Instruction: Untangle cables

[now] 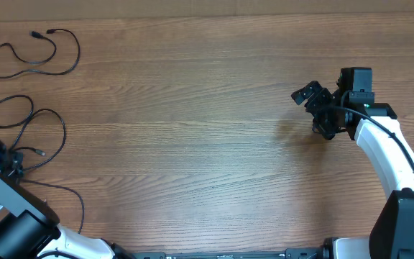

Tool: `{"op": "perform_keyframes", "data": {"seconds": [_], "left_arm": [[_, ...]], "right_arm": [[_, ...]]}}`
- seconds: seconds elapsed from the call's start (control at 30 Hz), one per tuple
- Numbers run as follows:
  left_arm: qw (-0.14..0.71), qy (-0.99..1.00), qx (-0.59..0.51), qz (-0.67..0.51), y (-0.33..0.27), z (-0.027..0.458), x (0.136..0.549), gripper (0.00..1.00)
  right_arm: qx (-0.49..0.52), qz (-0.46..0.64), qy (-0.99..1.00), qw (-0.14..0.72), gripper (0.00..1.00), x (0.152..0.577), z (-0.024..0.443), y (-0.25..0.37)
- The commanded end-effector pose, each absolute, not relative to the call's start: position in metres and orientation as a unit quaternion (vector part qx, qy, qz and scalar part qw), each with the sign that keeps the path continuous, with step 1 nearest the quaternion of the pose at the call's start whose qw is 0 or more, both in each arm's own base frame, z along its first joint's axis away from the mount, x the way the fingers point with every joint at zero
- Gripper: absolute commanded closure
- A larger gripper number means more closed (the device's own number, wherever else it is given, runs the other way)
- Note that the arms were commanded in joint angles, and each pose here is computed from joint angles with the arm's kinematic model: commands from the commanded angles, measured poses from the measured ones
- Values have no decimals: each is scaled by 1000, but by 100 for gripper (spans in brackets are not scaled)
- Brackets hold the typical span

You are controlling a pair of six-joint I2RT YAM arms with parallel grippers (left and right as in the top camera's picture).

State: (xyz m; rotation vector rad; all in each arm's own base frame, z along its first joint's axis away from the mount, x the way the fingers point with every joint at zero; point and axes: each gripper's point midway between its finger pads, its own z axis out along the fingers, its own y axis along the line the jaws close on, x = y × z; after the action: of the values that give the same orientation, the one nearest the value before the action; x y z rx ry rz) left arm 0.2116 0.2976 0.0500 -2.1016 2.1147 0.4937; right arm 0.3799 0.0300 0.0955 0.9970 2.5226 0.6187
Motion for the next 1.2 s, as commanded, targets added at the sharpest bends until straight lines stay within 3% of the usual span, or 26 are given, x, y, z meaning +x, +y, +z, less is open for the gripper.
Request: {"op": "perform_keyframes", "data": {"seconds": [0.0,0.13,1.17], "left_arm": [[72,722,-681,101,293,39,223,96],[91,755,-649,42,287,30,245,96],[75,759,-644,68,295,7,239,96]], "right_arm": [[350,218,890,193,0,387,103,27],[350,218,890,193,0,387,103,27],[350,218,890,193,0,387,103,27]]}}
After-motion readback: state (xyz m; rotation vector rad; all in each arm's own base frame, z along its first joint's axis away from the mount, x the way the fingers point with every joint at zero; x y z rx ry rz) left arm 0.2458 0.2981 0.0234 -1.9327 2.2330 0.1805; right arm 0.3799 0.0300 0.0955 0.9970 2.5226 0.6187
